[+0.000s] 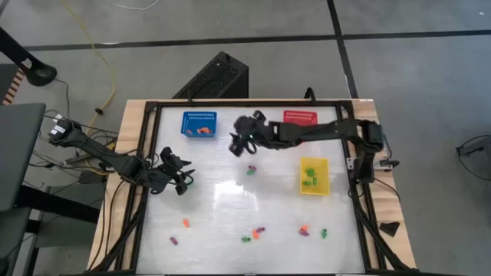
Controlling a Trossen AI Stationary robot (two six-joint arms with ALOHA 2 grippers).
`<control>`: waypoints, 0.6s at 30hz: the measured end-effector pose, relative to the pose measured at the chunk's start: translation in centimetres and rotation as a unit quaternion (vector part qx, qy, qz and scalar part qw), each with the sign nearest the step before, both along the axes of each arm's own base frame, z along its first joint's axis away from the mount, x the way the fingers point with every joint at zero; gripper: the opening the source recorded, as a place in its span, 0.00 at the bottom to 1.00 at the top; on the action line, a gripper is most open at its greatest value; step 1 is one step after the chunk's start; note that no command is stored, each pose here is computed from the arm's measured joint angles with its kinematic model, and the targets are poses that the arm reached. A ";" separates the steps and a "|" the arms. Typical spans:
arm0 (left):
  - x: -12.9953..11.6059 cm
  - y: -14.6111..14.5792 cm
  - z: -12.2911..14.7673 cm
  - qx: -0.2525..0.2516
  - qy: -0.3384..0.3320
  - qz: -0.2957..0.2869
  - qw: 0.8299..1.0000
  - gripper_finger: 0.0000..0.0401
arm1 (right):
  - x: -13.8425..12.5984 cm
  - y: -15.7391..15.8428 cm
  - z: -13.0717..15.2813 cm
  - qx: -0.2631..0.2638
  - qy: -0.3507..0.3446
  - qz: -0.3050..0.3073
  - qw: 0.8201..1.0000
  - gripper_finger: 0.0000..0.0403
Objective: Sort Halloween decoration
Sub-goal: Put the purple skeleton toy into the red bin
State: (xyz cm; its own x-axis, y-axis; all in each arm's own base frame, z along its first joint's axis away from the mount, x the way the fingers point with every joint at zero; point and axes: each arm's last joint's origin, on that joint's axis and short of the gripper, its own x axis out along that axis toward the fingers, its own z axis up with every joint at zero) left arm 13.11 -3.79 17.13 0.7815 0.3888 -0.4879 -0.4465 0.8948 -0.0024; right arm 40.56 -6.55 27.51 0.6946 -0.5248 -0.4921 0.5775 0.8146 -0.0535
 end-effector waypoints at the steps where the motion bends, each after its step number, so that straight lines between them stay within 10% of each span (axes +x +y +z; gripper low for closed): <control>1: 0.1 0.0 0.1 -0.003 -0.004 -0.001 1.000 0.37 | 0.4 -0.5 -0.3 -0.002 -0.015 -0.006 1.000 0.63; 18: 0.2 -0.1 0.2 -0.006 -0.008 -0.013 1.000 0.37 | 2.5 -8.9 -10.7 0.110 -0.041 -0.155 0.981 0.63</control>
